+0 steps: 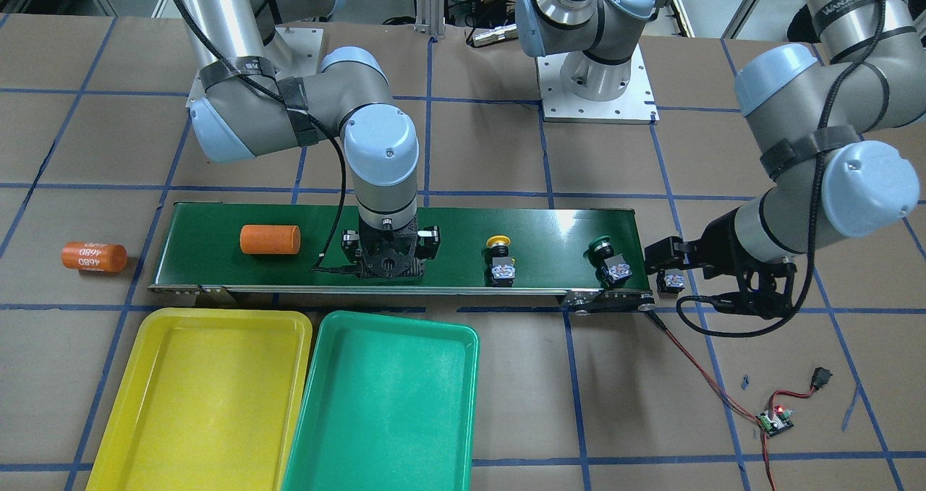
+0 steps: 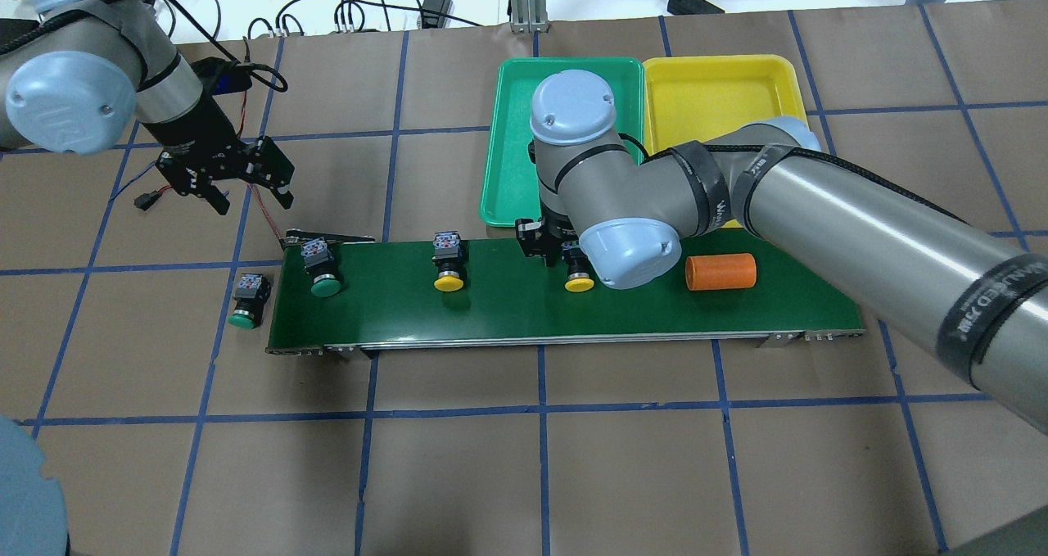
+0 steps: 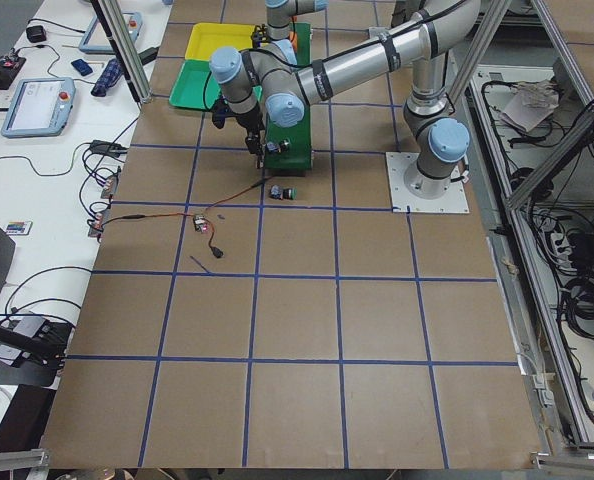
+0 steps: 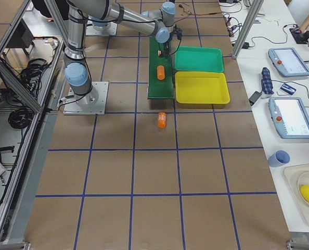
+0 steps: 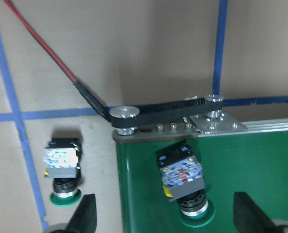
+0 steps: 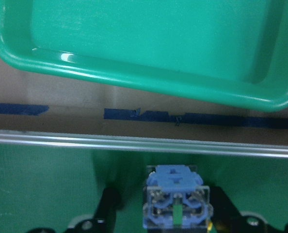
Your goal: Sort buttons by color to trays
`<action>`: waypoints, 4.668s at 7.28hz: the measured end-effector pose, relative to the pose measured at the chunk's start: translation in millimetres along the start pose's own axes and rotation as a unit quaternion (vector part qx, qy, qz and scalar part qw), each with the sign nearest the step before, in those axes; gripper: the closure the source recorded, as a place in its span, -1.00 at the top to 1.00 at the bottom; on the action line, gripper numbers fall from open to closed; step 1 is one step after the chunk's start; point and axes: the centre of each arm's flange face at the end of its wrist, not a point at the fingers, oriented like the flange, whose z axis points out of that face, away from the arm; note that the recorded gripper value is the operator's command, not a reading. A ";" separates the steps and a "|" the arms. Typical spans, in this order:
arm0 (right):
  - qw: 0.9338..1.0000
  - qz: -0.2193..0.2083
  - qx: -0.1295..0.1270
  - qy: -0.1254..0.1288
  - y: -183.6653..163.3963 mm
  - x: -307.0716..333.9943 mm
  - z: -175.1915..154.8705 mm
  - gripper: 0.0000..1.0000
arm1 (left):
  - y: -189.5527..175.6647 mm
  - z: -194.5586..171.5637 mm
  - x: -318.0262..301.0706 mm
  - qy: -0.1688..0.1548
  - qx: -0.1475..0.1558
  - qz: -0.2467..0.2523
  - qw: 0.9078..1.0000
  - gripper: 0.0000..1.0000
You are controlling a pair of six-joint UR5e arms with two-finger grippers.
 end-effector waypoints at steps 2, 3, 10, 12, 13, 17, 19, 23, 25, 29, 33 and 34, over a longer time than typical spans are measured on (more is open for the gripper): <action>1.000 -0.001 0.008 -0.002 -2.5 0.5 -9.9 -1.00 | -2.0 15.4 -60.1 -0.014 0.020 0.042 0.999 1.00; 1.000 0.000 0.012 -0.002 -2.8 2.7 -17.0 -1.00 | 3.0 38.2 -76.7 -0.010 0.016 0.047 0.999 1.00; 0.997 -0.052 0.044 0.023 -70.9 149.0 -75.8 -1.00 | 39.7 147.9 -76.0 0.001 0.007 0.046 0.999 0.77; 0.997 -0.065 0.036 0.026 -90.8 197.5 -58.5 -1.00 | 43.8 154.2 -74.4 0.005 0.000 0.046 0.999 -0.99; 0.996 -0.073 0.033 0.027 -104.4 215.4 -46.5 -1.00 | 44.2 154.4 -74.4 0.004 0.000 0.046 0.999 -1.00; 0.996 -0.079 0.034 0.013 -146.7 234.8 11.2 -0.44 | 41.2 132.6 -76.3 -0.013 0.016 0.047 0.999 -1.00; 0.996 -0.079 0.042 0.010 -153.1 234.7 27.1 0.62 | 30.6 84.2 -79.0 -0.019 0.027 0.047 0.998 -1.00; 0.994 -0.079 0.080 0.014 -155.4 230.0 4.6 1.00 | 13.4 -21.8 -49.2 -0.005 0.004 0.014 1.000 -1.00; 0.992 -0.082 0.101 0.003 -143.7 212.0 -31.3 1.00 | 13.4 -21.2 4.7 -0.008 -0.005 0.001 1.000 -1.00; 0.994 -0.046 0.094 -0.017 -98.9 148.3 -97.9 0.96 | 23.1 39.8 50.3 -0.002 -0.053 0.011 0.999 -1.00; 0.998 -0.006 0.064 -0.027 -35.4 111.6 -85.8 0.93 | 17.5 66.4 51.2 0.001 -0.053 0.016 0.998 0.99; 0.998 0.004 0.059 -0.028 -24.1 98.5 -81.5 0.92 | 16.8 69.0 52.3 0.003 -0.055 0.016 0.998 1.00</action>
